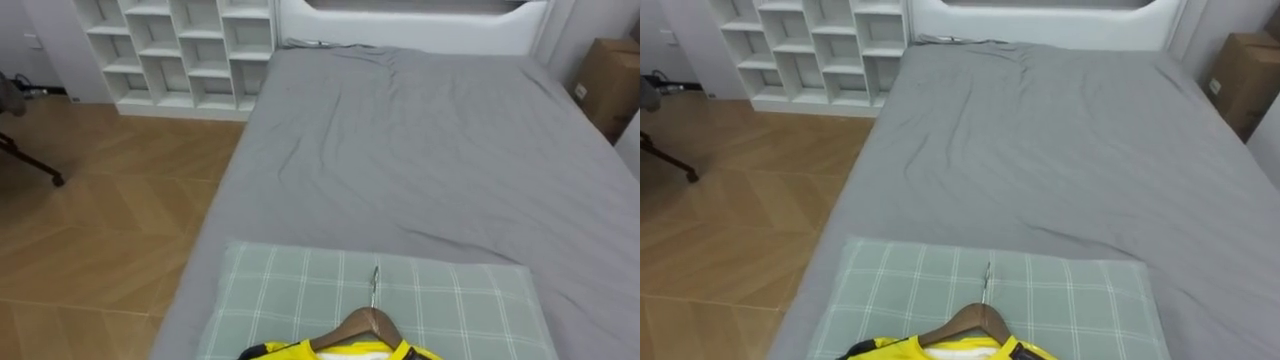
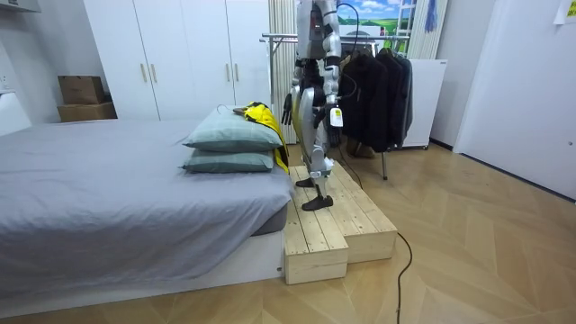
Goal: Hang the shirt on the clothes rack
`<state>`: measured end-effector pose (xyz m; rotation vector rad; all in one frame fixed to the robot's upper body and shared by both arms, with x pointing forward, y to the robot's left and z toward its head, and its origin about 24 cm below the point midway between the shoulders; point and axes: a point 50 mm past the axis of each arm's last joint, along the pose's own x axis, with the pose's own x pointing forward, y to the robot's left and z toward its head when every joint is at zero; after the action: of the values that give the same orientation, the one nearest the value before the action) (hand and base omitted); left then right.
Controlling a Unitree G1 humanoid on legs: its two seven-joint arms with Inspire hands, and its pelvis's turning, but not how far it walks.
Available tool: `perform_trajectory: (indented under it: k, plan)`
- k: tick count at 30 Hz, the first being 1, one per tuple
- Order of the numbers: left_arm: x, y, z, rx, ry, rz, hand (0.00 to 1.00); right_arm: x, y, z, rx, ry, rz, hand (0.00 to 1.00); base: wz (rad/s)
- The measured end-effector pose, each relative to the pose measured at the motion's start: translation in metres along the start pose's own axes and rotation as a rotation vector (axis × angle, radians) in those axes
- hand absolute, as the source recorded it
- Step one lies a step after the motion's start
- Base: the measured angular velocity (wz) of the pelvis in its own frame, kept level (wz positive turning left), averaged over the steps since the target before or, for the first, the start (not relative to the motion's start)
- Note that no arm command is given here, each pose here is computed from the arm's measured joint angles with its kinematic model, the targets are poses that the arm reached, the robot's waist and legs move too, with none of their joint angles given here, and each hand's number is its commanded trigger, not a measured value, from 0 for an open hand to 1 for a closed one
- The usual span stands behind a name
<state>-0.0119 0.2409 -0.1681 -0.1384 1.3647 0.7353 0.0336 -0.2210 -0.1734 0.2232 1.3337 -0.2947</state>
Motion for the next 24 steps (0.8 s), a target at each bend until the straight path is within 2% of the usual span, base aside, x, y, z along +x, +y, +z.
perform_trajectory:
  k: [8, 18, 24]
  plan:
    - [0.0, 0.006, 0.029, -0.053, -0.143, 0.059, 0.0, -0.001, -0.008, 0.005, -0.04, -0.011, -0.011, 0.0, -0.01]
    - [-0.008, 0.012, 0.062, 0.075, -0.37, 0.212, 0.0, -0.002, -0.014, 0.007, -0.031, -0.026, -0.032, 0.0, 0.02]
    - [-0.017, 0.004, 0.088, 0.151, -0.54, 0.272, 0.0, -0.002, -0.014, 0.009, -0.049, -0.041, -0.037, 0.0, 0.04]
